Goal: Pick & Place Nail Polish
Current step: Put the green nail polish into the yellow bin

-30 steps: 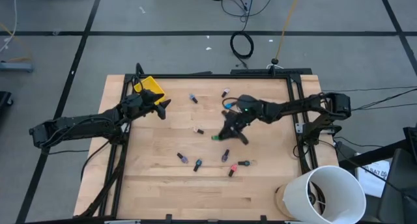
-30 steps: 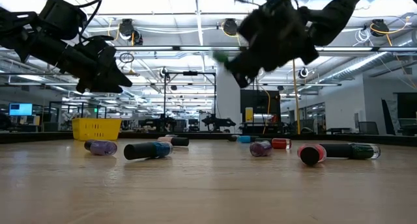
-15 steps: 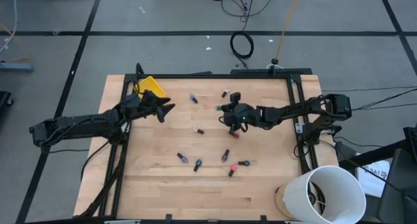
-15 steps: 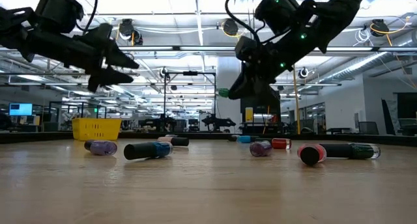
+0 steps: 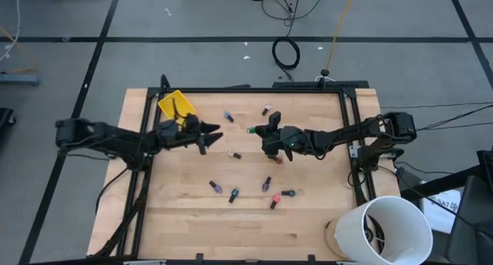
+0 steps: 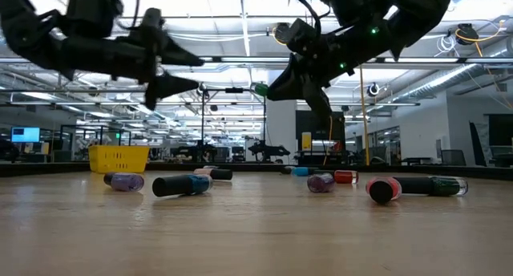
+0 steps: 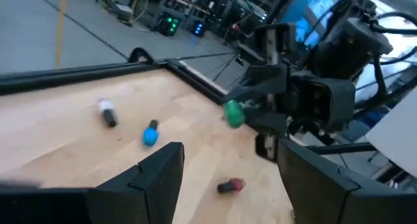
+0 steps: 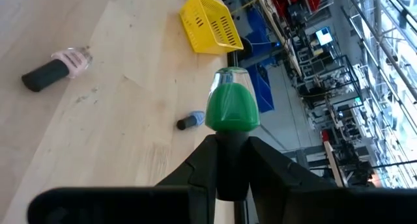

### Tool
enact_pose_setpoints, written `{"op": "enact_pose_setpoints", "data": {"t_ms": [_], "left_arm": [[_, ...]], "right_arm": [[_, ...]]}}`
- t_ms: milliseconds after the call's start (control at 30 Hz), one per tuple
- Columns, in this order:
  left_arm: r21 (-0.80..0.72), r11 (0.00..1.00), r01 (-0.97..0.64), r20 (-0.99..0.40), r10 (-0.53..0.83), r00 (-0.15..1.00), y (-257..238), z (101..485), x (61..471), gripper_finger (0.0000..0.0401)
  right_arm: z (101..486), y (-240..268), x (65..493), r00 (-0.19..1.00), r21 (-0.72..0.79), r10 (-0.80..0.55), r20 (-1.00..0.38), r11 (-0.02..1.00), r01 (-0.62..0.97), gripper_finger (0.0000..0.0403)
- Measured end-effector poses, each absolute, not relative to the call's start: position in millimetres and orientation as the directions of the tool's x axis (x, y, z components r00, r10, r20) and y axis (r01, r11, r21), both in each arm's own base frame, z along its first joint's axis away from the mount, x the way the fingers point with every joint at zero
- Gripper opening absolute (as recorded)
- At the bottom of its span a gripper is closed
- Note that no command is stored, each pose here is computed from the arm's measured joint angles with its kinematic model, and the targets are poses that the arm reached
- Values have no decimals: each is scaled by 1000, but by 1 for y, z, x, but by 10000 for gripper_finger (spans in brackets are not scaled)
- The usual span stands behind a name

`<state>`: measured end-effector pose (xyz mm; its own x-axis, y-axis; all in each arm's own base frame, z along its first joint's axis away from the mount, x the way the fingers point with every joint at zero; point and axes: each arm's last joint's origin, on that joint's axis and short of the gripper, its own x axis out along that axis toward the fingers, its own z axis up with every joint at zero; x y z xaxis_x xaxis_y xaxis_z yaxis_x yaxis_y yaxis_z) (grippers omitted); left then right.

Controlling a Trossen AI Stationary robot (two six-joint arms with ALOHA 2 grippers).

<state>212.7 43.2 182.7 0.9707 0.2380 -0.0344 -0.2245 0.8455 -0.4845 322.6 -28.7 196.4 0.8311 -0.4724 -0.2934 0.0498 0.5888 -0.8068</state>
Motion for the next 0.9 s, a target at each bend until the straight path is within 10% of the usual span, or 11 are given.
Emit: {"op": "enact_pose_setpoints", "data": {"t_ms": [467,900], "left_arm": [[-356,898,-259,-205,196,959,46,194,312,244],[-273,908,-318,-237,257,937,50,192,320,244]], "right_arm": [[195,-29,322,818,-807,-491,-300,588,57,52],[194,-30,320,796,-813,-532,-288,575,91,52]]}}
